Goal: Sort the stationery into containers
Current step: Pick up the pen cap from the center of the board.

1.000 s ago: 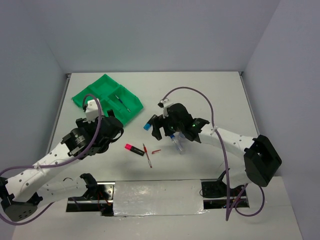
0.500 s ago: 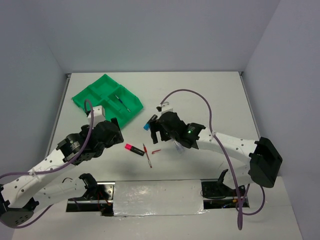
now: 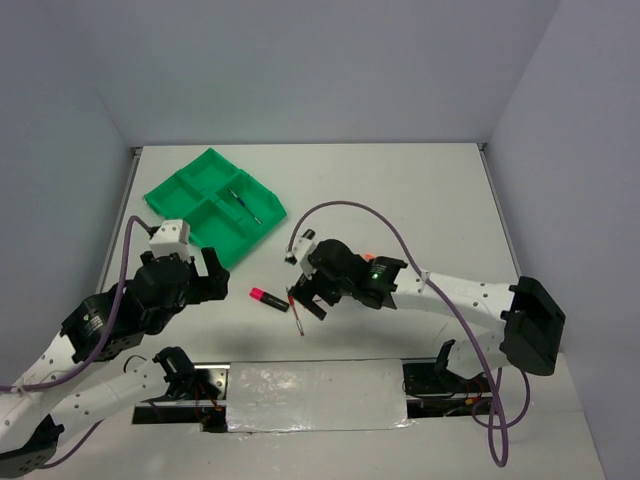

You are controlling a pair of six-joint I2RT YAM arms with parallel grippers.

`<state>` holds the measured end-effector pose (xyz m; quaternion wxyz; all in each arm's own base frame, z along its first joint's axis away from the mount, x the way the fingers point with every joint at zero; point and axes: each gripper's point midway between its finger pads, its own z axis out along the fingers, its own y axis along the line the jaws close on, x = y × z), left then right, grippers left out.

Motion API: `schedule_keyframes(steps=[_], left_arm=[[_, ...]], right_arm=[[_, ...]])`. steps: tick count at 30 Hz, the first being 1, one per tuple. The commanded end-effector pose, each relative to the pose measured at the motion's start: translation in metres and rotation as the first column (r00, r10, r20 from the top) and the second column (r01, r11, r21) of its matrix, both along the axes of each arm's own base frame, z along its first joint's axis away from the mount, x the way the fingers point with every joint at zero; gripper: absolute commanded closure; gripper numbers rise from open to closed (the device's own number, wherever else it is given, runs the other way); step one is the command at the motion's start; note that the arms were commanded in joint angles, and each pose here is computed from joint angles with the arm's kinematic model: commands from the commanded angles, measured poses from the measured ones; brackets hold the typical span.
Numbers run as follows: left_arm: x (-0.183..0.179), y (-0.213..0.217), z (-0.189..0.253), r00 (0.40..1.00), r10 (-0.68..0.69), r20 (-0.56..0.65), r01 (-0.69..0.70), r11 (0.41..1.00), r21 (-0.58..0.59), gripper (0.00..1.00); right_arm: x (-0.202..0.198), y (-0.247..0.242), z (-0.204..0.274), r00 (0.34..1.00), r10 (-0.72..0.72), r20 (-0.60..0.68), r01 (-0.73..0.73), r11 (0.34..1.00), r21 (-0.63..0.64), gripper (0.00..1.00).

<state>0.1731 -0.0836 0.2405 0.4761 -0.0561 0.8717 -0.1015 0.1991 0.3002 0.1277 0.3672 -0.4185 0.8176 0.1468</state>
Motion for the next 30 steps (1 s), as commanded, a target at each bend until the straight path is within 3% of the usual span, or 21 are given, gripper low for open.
schedule_keyframes(steps=[1,6,13,20,30], left_arm=[[0.002,-0.007,0.012,0.994,-0.091,0.058,0.089,0.996,0.024,0.01],[0.0,-0.016,0.013,0.987,-0.148,0.069,0.148,0.989,0.001,0.01],[-0.001,-0.023,0.013,0.979,-0.188,0.075,0.189,0.982,-0.003,0.01],[-0.005,-0.021,0.019,0.976,-0.194,0.103,0.198,0.98,-0.025,0.01],[-0.008,-0.02,0.025,0.968,-0.21,0.138,0.219,0.974,-0.051,0.01]], right_arm=[[-0.031,0.013,-0.014,0.922,0.382,-0.062,-0.386,0.92,-0.074,0.0],[-0.032,0.021,-0.046,0.859,0.459,-0.225,-0.495,0.858,-0.137,0.09],[-0.001,0.03,-0.066,0.867,0.462,-0.185,-0.497,0.828,-0.262,0.15],[0.007,0.032,-0.085,0.856,0.463,-0.228,-0.512,0.82,-0.257,0.18],[0.012,0.026,-0.113,0.865,0.426,-0.264,-0.491,0.829,-0.269,0.42]])
